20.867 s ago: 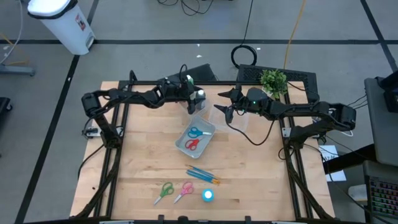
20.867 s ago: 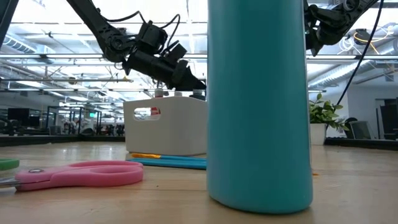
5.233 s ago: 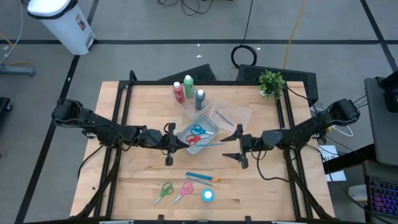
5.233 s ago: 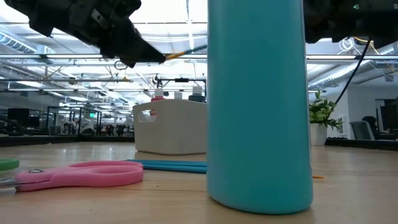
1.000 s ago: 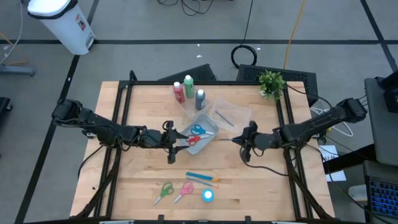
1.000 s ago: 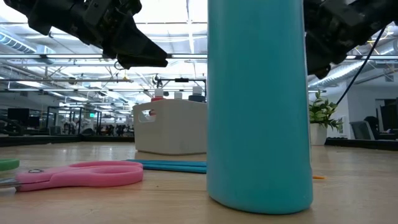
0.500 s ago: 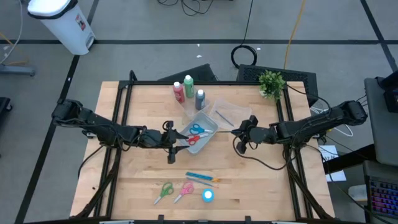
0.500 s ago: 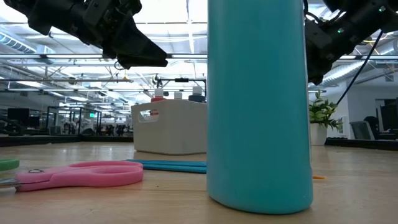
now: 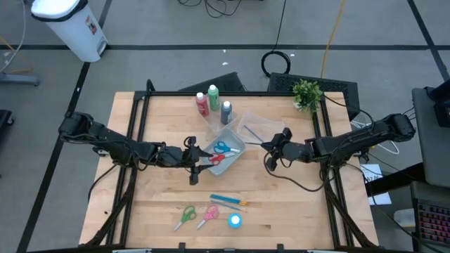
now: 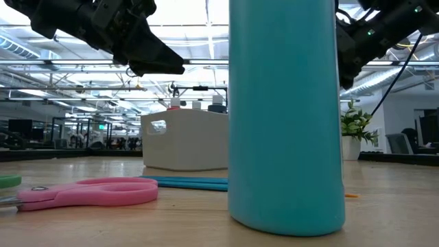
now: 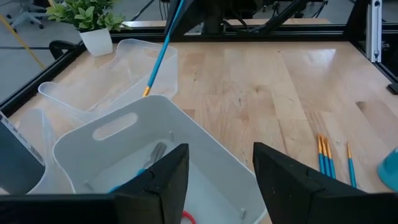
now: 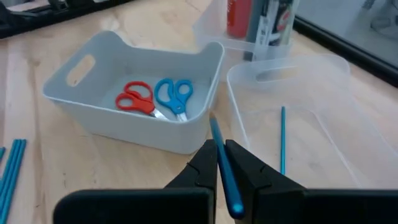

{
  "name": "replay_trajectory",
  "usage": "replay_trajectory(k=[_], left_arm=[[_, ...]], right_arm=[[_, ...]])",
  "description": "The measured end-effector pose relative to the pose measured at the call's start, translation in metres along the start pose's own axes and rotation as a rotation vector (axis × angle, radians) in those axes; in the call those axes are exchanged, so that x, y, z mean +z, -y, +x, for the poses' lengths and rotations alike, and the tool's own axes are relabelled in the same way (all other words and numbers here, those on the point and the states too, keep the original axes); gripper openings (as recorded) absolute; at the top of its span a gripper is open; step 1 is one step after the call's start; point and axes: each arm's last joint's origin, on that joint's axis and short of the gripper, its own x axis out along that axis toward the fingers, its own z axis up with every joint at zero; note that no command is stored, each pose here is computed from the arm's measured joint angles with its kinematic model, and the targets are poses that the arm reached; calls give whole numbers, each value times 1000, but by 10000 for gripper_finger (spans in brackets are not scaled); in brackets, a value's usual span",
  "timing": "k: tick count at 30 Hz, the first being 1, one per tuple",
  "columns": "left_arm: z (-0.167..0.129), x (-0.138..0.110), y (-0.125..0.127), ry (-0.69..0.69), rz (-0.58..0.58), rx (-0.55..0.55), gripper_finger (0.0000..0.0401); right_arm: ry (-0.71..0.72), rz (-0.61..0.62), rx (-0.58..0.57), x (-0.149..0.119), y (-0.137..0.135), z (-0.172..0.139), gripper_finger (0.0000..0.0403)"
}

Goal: Pick & Place Paint Supplies
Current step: Put the blue paintbrush into the right transparent bin

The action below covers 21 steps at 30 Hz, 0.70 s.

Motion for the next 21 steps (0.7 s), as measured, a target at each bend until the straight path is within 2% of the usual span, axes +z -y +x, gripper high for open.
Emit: replay_trajectory(k=[8,11,18,21], left_arm=[[0,0,0,0,0,0,182],[0,0,0,0,0,0,182],[0,0,0,0,0,0,182],[0,0,0,0,1,1,182]], right_arm=[[142,-4,28,15,-5,-1,4],[154,-4,-34,17,1,2,4],[85,42,-150,13,18,16,4],[32,43,-151,7,20,27,4]])
